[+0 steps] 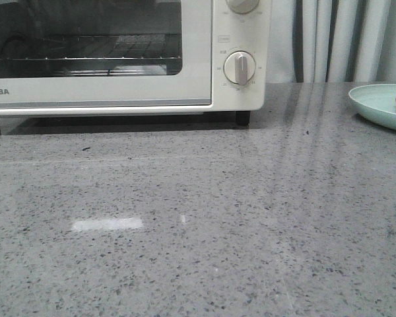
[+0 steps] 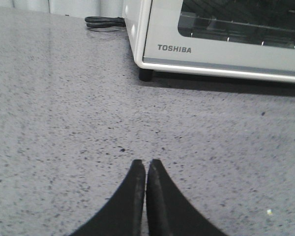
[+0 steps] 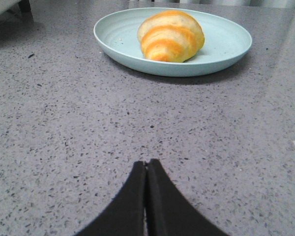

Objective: Put bread in oven

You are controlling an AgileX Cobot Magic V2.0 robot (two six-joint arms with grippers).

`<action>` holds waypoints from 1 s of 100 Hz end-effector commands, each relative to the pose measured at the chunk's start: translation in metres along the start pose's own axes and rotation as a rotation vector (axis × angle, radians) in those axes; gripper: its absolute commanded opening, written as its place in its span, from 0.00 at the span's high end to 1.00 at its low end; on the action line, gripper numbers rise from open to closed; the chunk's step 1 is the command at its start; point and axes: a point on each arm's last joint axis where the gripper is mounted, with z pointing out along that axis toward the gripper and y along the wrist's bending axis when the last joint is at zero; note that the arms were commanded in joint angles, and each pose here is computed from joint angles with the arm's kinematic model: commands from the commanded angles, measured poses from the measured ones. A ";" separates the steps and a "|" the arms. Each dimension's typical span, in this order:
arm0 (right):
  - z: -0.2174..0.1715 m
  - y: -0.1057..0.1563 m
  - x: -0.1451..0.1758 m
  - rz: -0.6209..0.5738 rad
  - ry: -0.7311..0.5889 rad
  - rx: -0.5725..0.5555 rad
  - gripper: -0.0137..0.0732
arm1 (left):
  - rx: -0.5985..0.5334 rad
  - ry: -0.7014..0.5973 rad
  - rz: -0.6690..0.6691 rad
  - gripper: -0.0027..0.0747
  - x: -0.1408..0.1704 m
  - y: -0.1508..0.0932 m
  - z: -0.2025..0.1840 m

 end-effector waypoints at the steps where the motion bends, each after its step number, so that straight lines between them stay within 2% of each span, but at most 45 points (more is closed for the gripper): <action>1: 0.000 0.000 -0.004 -0.006 -0.085 0.000 0.91 | -0.033 -0.038 0.060 0.99 0.002 0.003 0.002; 16: -0.003 0.001 -0.018 0.006 -0.248 -0.008 0.91 | -0.034 -0.044 0.063 0.99 0.001 0.003 0.002; 25: -0.007 0.001 -0.030 0.134 -0.384 -0.032 0.91 | -0.027 -0.089 0.004 0.99 -0.003 0.003 0.002; 29: -0.008 0.000 -0.034 0.236 -0.427 -0.043 0.91 | -0.007 -0.135 -0.126 0.99 -0.007 0.002 0.002; 34: -0.008 -0.001 -0.033 0.286 -0.424 -0.050 0.91 | 0.015 -0.180 -0.295 0.99 -0.011 0.001 0.001; 59: -0.009 -0.002 -0.035 0.327 -0.442 -0.049 0.91 | 0.050 -0.317 -0.993 0.99 -0.021 0.009 -0.002; 65: -0.011 -0.003 -0.040 0.367 -0.461 -0.055 0.91 | 0.056 -0.319 -1.089 0.99 -0.021 0.010 -0.002; 70: -0.015 -0.003 -0.048 0.401 -0.480 -0.064 0.91 | 0.060 -0.331 -1.091 0.99 -0.024 0.010 -0.003; 75: -0.020 -0.003 -0.059 0.400 -0.491 -0.075 0.91 | 0.092 -0.332 -1.013 0.99 -0.034 0.007 -0.007; 84: -0.029 -0.002 -0.082 0.379 -0.459 -0.097 0.91 | 0.169 -0.320 -0.693 0.99 -0.063 -0.006 -0.018; 90: -0.032 -0.001 -0.098 0.300 -0.393 -0.096 0.91 | 0.193 -0.293 -0.517 0.99 -0.084 -0.012 -0.022; 100: -0.027 -0.001 -0.122 0.111 -0.293 -0.076 0.91 | 0.197 -0.242 -0.345 0.99 -0.115 -0.016 -0.016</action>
